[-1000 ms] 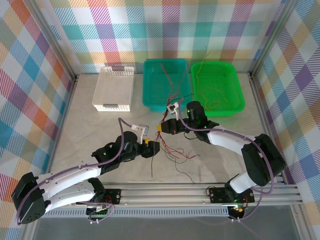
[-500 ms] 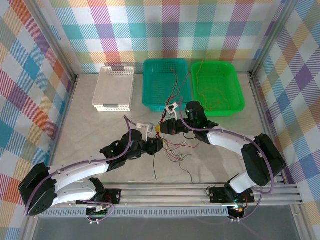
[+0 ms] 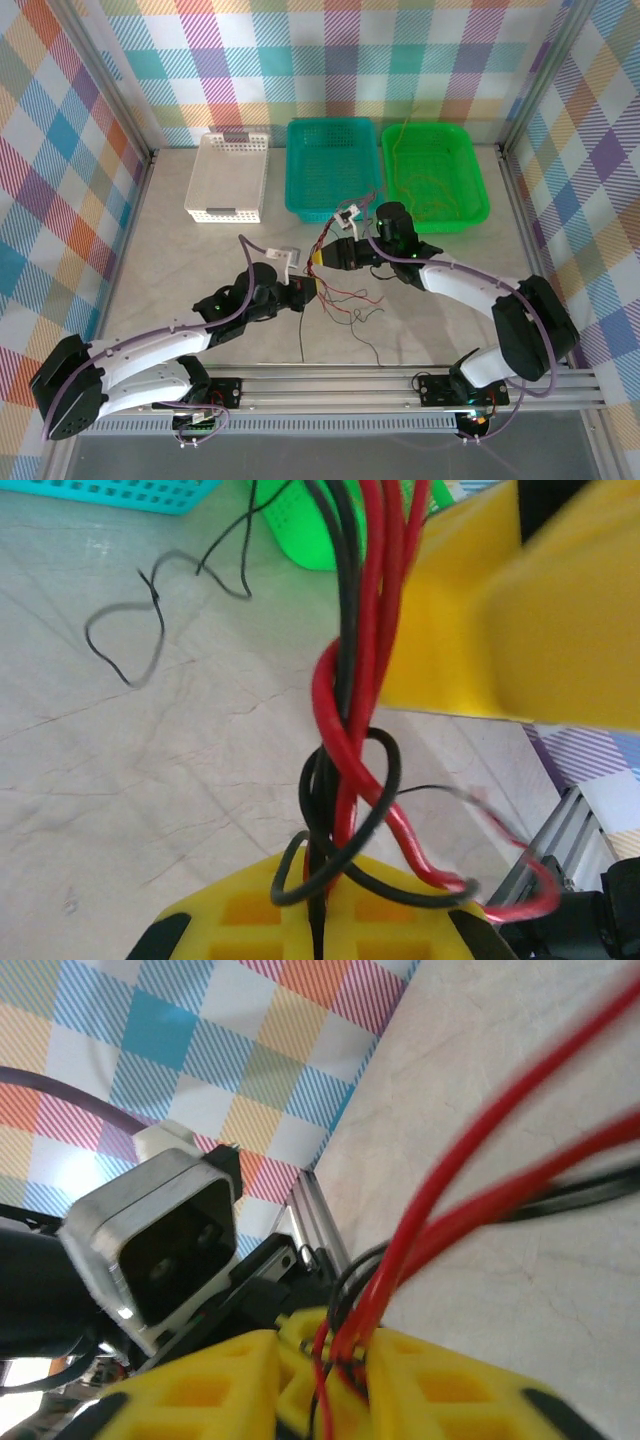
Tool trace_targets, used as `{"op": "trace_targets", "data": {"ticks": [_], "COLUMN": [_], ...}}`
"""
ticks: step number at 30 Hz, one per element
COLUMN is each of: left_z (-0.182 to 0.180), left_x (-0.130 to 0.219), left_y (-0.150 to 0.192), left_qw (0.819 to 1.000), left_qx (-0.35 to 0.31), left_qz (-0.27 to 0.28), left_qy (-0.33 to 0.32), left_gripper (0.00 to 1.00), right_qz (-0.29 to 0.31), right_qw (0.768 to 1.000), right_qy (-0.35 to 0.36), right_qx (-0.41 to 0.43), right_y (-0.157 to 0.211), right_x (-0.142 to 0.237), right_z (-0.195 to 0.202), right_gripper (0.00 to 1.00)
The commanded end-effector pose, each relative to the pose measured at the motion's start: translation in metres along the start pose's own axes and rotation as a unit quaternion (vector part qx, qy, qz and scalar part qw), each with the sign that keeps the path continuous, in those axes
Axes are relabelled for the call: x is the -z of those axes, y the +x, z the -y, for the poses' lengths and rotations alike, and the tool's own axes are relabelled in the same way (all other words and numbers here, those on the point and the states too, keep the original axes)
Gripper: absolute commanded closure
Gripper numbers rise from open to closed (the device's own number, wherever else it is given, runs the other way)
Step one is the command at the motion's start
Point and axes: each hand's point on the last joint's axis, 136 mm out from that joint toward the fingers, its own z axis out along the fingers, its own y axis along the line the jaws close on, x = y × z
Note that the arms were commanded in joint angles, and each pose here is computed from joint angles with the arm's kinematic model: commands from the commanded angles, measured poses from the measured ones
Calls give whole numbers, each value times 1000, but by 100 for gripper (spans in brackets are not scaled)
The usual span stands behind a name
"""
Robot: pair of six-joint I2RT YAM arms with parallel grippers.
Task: Untangle the cables
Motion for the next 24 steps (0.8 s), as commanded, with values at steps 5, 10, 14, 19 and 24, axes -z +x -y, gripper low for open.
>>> {"op": "trace_targets", "data": {"ticks": [5,10,14,19,24], "left_z": [-25,-21,-10,-10,-13], "left_x": [11,11,7,1,5], "left_y": [9,7,10,23,28], "left_qw": [1000,1000,1000,998,998], "left_qx": [13,14,6,4,3], "left_qz": [-5,-10,-28,-58,-65], "left_qy": [-27,-20,7,15,11], "left_gripper": [100,100,100,100,100], "right_qz": [-10,-41,-30,-6,-6], "right_qw": [1000,999,1000,999,998], "right_qy": [-6,-16,-2,35,52], "right_qx": [12,4,-5,-21,-35], "right_y": [1,18,17,-1,-9], "right_x": [16,7,-5,-20,-28], "right_z": [-14,-3,10,25,35], "right_gripper": [53,51,52,57,60]}}
